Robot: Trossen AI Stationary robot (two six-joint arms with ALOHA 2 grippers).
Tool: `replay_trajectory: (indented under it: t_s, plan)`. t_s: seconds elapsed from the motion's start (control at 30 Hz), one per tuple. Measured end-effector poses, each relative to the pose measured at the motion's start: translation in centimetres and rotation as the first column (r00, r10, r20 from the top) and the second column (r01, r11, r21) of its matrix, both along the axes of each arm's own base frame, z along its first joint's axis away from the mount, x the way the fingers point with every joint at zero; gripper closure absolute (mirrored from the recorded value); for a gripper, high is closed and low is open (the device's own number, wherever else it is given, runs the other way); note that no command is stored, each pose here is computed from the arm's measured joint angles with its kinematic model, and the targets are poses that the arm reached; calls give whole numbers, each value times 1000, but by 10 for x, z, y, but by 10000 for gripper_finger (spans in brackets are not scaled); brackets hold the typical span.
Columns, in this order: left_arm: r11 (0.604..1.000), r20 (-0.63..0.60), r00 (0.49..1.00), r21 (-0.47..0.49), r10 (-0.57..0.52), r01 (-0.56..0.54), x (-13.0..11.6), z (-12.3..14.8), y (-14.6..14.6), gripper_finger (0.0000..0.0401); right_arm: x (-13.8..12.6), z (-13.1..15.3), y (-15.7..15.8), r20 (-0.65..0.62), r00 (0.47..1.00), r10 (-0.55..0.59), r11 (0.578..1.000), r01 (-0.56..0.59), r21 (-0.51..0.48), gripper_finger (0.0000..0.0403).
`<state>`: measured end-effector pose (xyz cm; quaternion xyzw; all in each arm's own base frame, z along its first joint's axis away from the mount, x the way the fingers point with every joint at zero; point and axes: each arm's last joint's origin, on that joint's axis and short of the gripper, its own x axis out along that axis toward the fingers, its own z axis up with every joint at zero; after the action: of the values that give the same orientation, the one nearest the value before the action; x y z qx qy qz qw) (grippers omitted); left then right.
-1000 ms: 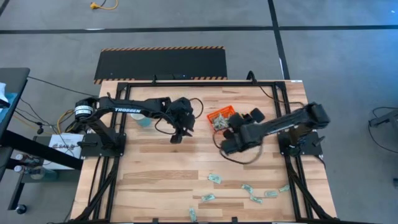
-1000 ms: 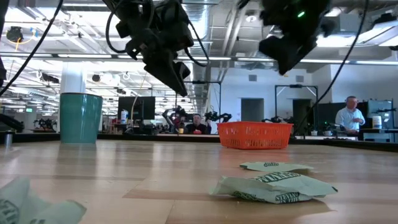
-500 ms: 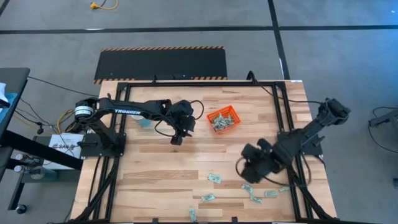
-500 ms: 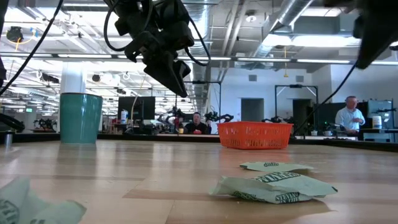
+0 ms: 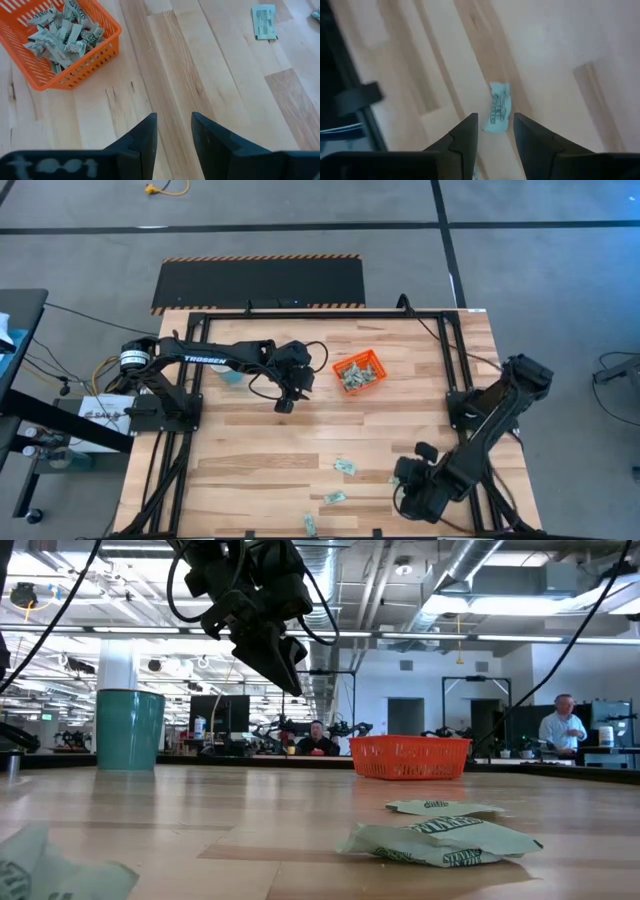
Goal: Pick and place Stevia / Truvia into bins
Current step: Put the stevia packet into the orange bin
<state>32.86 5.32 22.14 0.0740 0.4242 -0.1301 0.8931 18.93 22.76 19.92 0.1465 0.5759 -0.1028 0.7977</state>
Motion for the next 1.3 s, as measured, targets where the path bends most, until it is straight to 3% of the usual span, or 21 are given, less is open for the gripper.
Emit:
replay_trajectory:
  t_s: [0.5,1.3]
  plan:
    - [1000,-3,1000,-11,14,-14,0,0,0,292,11,-53,22,-115,993,-32,999,34,14,285]
    - [1000,-4,1000,-17,20,-20,0,0,0,292,12,-54,15,-171,981,-94,996,94,-11,285]
